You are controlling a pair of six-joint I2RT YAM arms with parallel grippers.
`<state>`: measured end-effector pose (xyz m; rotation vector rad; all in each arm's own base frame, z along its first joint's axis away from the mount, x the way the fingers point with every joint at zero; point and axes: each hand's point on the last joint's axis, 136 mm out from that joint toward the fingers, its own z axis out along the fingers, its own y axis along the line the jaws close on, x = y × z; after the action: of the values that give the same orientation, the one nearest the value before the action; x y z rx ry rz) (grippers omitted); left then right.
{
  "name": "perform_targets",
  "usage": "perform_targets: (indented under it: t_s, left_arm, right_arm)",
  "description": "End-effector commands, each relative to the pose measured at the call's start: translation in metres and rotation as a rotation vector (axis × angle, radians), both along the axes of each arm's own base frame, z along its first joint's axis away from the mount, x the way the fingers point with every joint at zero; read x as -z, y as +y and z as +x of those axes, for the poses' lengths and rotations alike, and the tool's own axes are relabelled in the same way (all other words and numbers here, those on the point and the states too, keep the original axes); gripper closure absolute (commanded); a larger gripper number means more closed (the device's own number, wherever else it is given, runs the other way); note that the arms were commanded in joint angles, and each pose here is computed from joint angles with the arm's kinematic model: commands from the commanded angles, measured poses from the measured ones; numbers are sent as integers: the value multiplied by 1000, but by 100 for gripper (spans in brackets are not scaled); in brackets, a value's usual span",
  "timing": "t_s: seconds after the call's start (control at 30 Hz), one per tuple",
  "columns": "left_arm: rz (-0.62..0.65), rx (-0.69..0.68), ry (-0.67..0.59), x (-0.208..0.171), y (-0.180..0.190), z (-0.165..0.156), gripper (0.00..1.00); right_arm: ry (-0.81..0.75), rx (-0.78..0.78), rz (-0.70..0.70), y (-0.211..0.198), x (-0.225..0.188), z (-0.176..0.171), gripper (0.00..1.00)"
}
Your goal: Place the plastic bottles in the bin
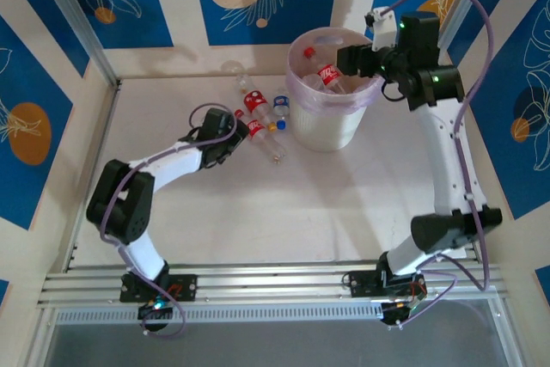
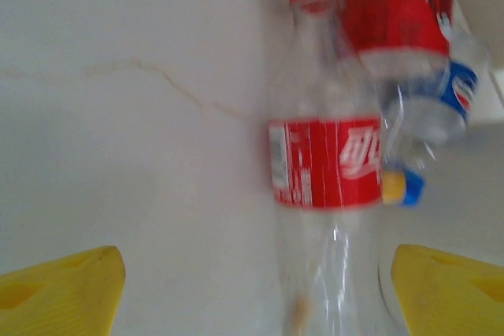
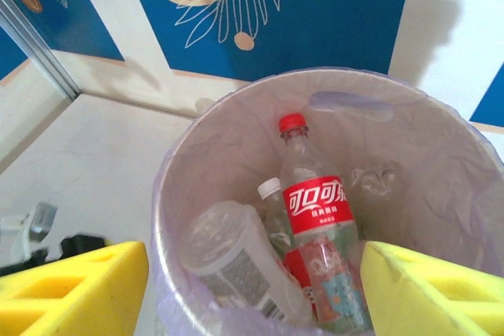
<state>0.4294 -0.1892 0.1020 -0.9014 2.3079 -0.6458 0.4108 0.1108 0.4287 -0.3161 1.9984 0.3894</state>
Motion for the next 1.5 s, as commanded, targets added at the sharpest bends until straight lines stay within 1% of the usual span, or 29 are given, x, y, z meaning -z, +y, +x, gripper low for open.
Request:
perform_targets:
  t_s: [0.0, 0.1, 0.2, 0.33, 0.47, 0.67, 0.77, 0.97, 1.23, 1.47]
  left_arm:
    - [154, -96, 83, 10, 24, 13, 14]
    - [131, -60, 62, 10, 9, 39, 14]
    - [113, -51, 66, 14, -2, 57, 14]
    - [85, -56, 107, 29, -12, 68, 14]
    - [58, -64, 120, 40, -19, 74, 15]
    - [27, -81, 149, 60, -22, 73, 15]
    - [-7, -103, 171, 75, -23, 70, 18]
    - [-5, -82, 217, 94, -26, 66, 19]
    - [14, -112, 223, 95, -14, 54, 30]
    - [42, -122, 201, 84, -5, 50, 41]
  right_arm:
    - [38, 53, -6, -15, 17, 0, 27]
    - [54, 66, -16, -21, 23, -8, 27]
    - [53, 77, -17, -27, 24, -19, 27]
    - [61, 99, -15, -36, 29, -28, 26]
    - [68, 107, -9, -39, 34, -35, 27]
    - [85, 116, -4, -42, 43, -40, 27]
    - [88, 116, 2, -43, 46, -41, 27]
    - [101, 121, 1, -46, 51, -42, 26]
    - [107, 129, 4, -49, 56, -48, 27]
    - [105, 120, 12, -49, 54, -58, 27]
